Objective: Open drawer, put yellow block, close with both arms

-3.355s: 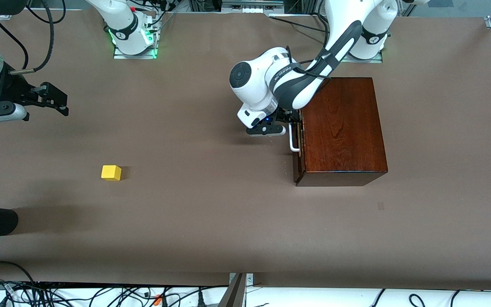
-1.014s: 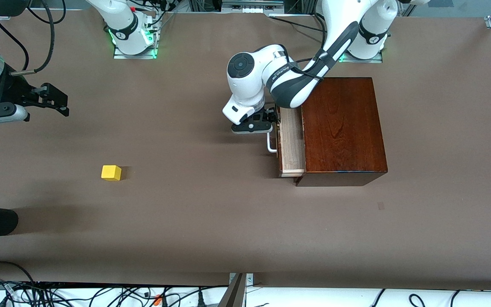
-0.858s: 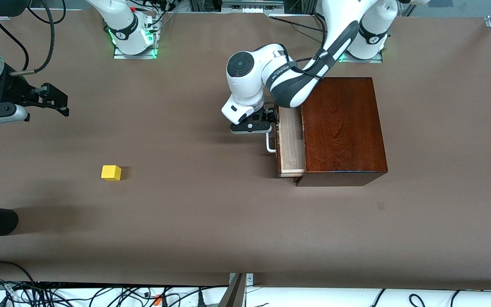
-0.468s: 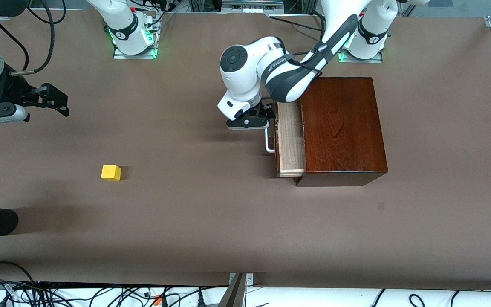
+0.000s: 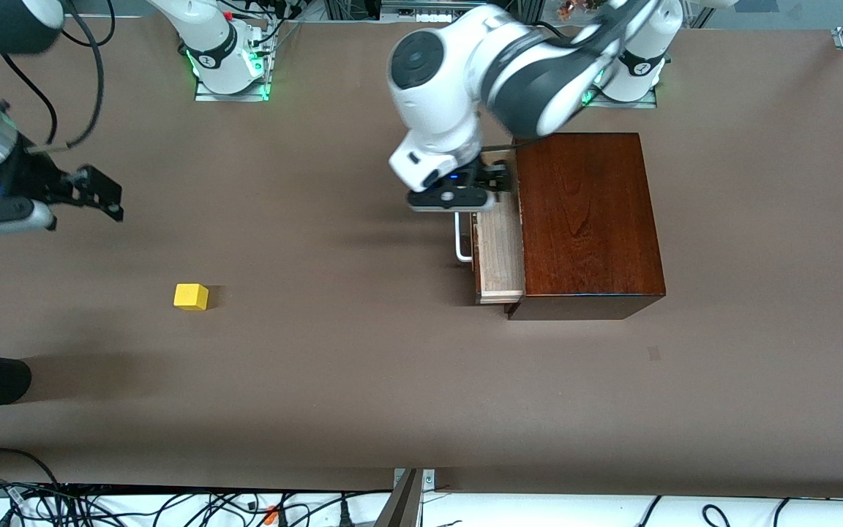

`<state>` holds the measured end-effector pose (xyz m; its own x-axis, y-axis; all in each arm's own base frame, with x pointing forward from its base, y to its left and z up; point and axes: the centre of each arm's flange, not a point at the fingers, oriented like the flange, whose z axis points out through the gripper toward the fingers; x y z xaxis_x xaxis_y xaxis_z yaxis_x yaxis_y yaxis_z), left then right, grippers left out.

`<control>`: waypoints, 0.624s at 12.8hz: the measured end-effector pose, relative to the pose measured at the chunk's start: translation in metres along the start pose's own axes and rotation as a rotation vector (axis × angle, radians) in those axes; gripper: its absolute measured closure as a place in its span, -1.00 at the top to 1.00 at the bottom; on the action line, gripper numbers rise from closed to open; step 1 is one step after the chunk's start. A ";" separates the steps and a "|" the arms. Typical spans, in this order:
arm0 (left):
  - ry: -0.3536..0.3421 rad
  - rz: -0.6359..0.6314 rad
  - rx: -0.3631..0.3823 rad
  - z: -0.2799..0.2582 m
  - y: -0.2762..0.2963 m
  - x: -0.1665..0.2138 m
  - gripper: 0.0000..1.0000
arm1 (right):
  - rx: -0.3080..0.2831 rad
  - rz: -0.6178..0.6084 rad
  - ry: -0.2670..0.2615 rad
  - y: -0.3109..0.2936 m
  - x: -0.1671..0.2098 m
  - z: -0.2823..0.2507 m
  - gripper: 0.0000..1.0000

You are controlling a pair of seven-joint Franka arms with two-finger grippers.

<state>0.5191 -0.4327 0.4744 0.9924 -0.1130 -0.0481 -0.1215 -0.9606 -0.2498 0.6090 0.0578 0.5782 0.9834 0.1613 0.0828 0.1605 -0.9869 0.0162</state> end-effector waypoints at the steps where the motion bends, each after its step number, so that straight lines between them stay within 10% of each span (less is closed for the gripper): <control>1: -0.009 0.009 -0.010 -0.012 -0.036 0.012 1.00 | 0.001 0.003 -0.010 0.002 0.005 0.012 1.00; 8: -0.084 -0.002 -0.167 -0.040 -0.253 0.047 1.00 | -0.005 0.013 -0.185 0.020 0.037 0.169 1.00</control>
<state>0.5972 -0.2052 0.5738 0.9868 -0.0959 -0.1303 -0.1077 -0.9904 -0.0863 0.6625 0.0434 0.4128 0.9842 0.1452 -0.1016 0.1481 -0.9887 0.0212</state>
